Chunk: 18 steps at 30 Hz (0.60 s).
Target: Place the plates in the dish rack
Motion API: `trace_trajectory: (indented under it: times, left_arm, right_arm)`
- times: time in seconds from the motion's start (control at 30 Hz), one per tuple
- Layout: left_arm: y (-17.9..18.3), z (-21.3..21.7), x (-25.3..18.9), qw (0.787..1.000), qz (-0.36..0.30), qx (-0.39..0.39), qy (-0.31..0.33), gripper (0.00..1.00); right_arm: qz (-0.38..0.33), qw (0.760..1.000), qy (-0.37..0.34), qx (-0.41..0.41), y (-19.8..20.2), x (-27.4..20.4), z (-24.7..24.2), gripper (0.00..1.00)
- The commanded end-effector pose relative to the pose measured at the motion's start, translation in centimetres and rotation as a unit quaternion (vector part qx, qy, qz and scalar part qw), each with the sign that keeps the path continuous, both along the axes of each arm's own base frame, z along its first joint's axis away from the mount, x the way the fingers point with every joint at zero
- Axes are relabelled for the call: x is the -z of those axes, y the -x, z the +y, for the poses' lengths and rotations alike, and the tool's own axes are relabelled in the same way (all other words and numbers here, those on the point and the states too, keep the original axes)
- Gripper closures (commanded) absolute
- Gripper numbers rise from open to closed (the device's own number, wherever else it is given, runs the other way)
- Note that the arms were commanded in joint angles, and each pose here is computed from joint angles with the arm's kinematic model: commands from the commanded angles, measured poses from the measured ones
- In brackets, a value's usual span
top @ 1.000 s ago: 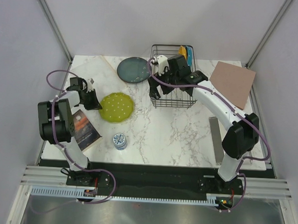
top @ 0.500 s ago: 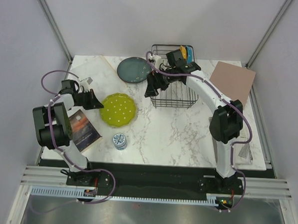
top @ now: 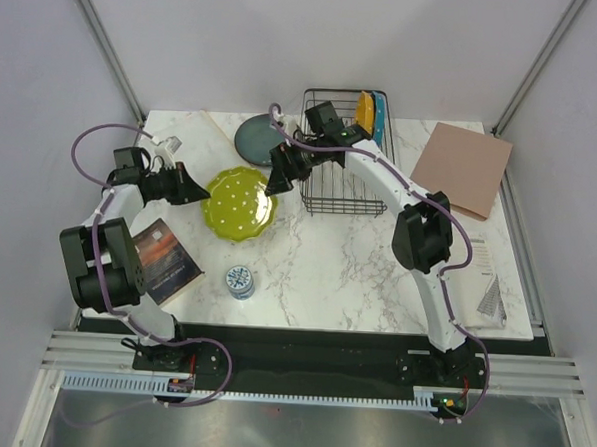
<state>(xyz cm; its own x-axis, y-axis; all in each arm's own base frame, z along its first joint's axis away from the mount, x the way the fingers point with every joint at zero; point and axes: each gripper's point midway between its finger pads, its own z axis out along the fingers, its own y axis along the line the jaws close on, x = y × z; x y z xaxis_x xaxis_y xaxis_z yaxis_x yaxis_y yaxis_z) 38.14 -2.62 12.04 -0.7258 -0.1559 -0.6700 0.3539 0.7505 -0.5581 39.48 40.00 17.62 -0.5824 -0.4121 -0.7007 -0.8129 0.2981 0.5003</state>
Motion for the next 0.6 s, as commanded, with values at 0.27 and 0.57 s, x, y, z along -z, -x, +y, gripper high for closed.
trace_trajectory:
  times: [0.27,0.57]
  left_arm:
    - [0.4,-2.3,-8.7,0.993,-0.089,0.048,0.062,0.98]
    - [1.0,-2.4,-8.8,0.993,-0.081,0.042,0.070,0.98]
  right_arm:
    - [-0.005,1.000,-0.005,-0.002,0.5,-0.4,1.9,0.07]
    - [0.016,1.000,-0.026,-0.006,1.2,-1.1,2.9,0.22]
